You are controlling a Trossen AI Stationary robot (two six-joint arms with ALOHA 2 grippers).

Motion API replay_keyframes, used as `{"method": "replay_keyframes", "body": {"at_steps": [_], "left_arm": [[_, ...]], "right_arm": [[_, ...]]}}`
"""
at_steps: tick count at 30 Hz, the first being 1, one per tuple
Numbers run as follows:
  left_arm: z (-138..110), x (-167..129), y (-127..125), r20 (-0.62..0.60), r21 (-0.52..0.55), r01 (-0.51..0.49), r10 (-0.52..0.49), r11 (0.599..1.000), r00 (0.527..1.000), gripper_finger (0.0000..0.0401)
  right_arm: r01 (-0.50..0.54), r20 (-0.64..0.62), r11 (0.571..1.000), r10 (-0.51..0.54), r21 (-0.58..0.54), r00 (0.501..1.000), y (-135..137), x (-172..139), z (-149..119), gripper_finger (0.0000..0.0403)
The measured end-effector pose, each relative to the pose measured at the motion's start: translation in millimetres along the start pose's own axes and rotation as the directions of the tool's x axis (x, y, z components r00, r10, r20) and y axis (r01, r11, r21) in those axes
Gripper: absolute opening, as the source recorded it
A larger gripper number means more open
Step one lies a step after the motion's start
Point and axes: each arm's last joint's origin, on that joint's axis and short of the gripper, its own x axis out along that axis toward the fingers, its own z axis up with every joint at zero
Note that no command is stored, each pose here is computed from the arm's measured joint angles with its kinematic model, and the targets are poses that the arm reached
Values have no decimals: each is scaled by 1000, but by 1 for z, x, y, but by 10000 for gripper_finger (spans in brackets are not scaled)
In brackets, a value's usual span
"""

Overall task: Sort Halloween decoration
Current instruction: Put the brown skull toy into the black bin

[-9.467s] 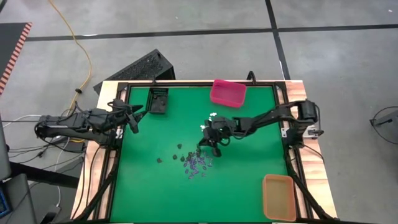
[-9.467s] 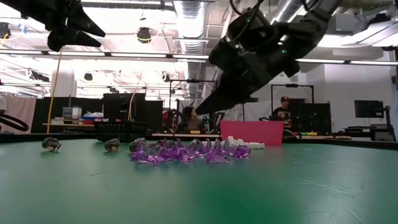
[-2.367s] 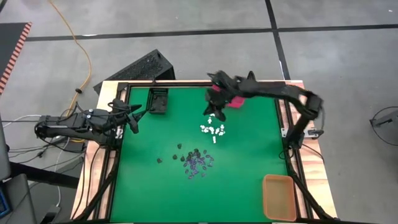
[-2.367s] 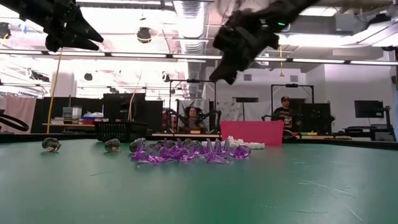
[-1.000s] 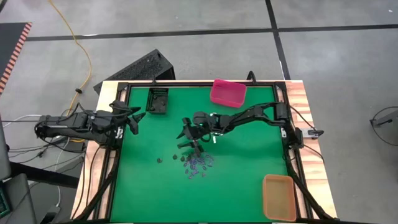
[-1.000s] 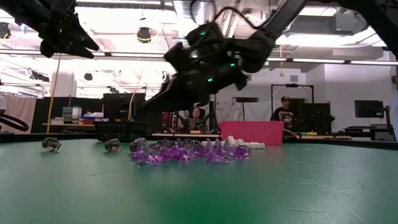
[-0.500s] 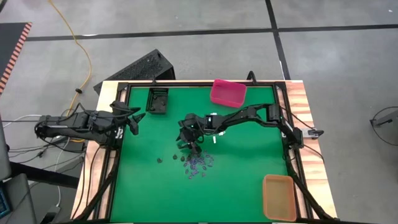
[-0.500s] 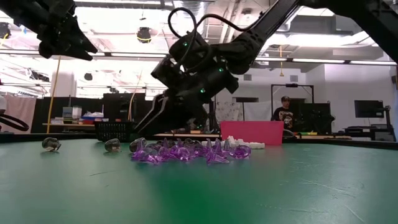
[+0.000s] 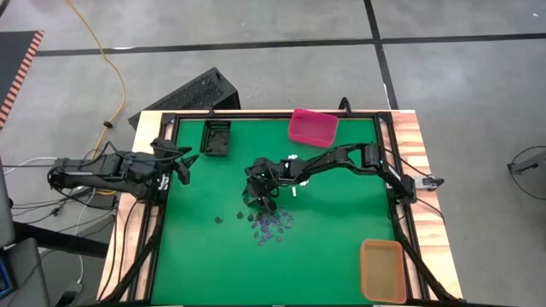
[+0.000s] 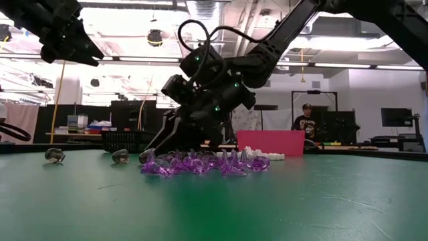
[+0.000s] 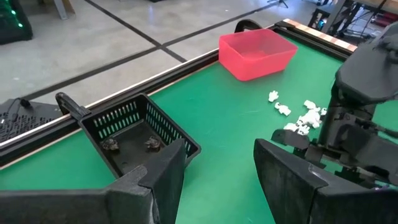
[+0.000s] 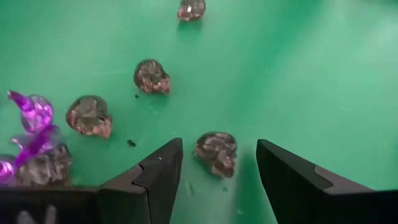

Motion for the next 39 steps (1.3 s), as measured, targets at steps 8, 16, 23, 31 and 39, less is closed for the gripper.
{"method": "replay_keyframes", "body": {"at_steps": [8, 16, 23, 31, 39], "left_arm": [[0, 0, 0, 0, 1, -2, 2, 1000, 1000, 183], [0, 0, 0, 0, 2, -3, 3, 1000, 1000, 183], [0, 0, 0, 0, 2, -3, 3, 1000, 1000, 183], [0, 0, 0, 0, 2, -3, 3, 1000, 1000, 183], [-1, 0, 0, -5, 7, -6, 6, 1000, 1000, 183]], "right_arm": [[-1, -3, 1000, 1, -7, 1000, 0, 0, 0, 239], [-9, -9, 1000, 9, -5, 1000, 1, 0, -1, 212], [-18, -8, 1000, 18, 6, 1000, 2, 0, -1, 162], [-15, -9, 996, 16, 88, 1000, 2, 0, -1, 119], [-7, -13, 995, 9, 100, 1000, 1, 0, -1, 119]]}}
